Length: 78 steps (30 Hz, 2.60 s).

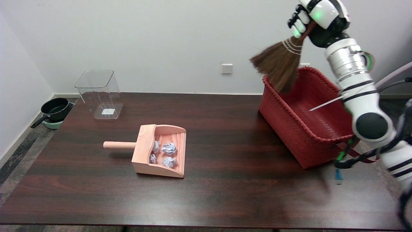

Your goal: Place the broom in the basket.

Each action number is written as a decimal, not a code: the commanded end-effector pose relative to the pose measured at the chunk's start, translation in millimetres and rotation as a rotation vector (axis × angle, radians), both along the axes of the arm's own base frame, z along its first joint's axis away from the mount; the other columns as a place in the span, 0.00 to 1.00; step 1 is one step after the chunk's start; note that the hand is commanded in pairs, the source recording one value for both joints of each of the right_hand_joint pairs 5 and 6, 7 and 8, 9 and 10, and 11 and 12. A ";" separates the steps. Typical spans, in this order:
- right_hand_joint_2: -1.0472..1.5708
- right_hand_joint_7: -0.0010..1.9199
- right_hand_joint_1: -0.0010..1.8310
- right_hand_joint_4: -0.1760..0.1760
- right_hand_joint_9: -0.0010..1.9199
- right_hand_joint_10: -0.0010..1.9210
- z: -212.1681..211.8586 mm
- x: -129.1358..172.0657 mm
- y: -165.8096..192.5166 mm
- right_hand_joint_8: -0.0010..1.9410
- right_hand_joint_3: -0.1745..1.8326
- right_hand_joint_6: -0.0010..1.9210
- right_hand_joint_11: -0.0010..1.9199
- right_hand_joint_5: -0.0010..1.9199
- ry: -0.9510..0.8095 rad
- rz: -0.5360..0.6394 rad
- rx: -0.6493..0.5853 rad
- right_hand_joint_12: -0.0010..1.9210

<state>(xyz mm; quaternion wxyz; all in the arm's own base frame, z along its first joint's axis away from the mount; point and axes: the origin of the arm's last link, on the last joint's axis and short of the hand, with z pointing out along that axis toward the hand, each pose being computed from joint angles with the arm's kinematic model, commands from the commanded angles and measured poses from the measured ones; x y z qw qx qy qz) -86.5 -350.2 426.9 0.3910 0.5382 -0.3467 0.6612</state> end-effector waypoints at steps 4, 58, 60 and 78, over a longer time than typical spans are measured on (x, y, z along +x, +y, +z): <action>1.00 1.00 0.53 0.50 1.00 1.00 87.4 22.9 22.5 0.99 0.74 1.00 1.00 1.00 0.082 -0.186 -0.076 1.00; 1.00 1.00 0.53 0.50 1.00 1.00 10.0 -132.8 7.0 0.99 0.74 1.00 1.00 1.00 0.250 -0.363 -0.150 1.00; 1.00 1.00 0.53 0.50 1.00 1.00 6.5 -134.9 6.8 0.99 0.74 1.00 1.00 1.00 0.244 -0.364 -0.144 1.00; 0.97 0.97 0.48 0.50 1.00 1.00 -3.6 -143.0 8.2 0.96 0.76 0.93 1.00 0.93 0.235 -0.351 -0.147 1.00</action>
